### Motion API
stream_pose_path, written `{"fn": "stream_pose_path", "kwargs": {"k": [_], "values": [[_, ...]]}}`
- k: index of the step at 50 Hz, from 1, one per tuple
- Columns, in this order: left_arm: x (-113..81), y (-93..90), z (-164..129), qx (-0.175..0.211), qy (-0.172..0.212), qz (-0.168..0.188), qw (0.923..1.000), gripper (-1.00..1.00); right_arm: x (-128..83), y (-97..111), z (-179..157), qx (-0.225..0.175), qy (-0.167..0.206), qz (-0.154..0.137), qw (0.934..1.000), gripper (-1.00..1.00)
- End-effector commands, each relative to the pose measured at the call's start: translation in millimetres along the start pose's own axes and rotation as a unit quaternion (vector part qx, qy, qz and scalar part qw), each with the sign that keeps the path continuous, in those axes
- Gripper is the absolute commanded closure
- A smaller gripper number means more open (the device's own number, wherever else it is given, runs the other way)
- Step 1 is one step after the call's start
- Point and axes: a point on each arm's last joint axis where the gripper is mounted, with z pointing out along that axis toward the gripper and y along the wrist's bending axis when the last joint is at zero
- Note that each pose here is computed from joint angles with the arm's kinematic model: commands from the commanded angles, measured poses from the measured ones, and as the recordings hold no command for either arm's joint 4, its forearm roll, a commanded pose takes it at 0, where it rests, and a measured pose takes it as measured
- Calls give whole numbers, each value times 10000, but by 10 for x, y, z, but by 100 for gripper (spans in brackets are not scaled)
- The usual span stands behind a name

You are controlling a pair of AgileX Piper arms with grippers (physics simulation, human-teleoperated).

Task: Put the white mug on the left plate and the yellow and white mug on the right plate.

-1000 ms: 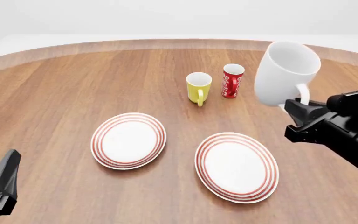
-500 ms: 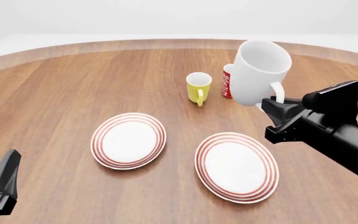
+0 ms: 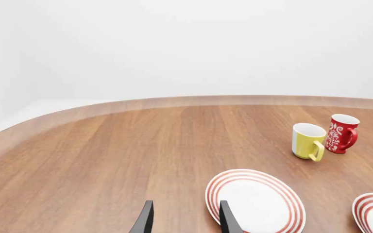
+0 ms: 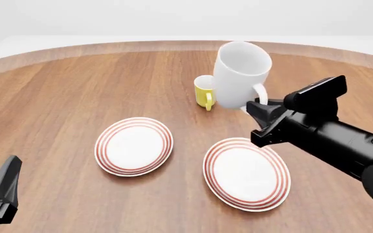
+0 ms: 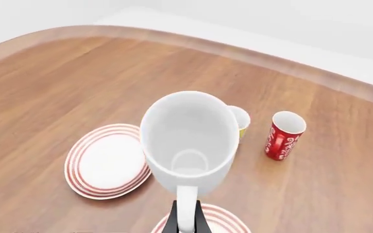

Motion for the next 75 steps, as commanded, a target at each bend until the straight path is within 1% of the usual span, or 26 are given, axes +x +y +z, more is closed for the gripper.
{"fn": "stream_pose_path", "kwargs": {"k": [1,24,40,52,62,68,75], "values": [[0,0,0,0,0,0,10000,-100,-30,127,136,-265,14,-77,9996,100],[0,0,0,0,0,0,10000,-100,-102,361,325,-687,34,-306,9972,100],[0,0,0,0,0,0,10000,-100,-113,518,492,-920,76,-355,9951,100],[0,0,0,0,0,0,10000,-100,-83,701,641,-1170,168,-374,9923,100],[0,0,0,0,0,0,10000,-100,-100,831,703,-1346,166,-377,9900,100],[0,0,0,0,0,0,10000,-100,-73,922,754,-1462,191,-368,9884,100],[0,0,0,0,0,0,10000,-100,-72,973,792,-1519,192,-400,9874,100]]}}
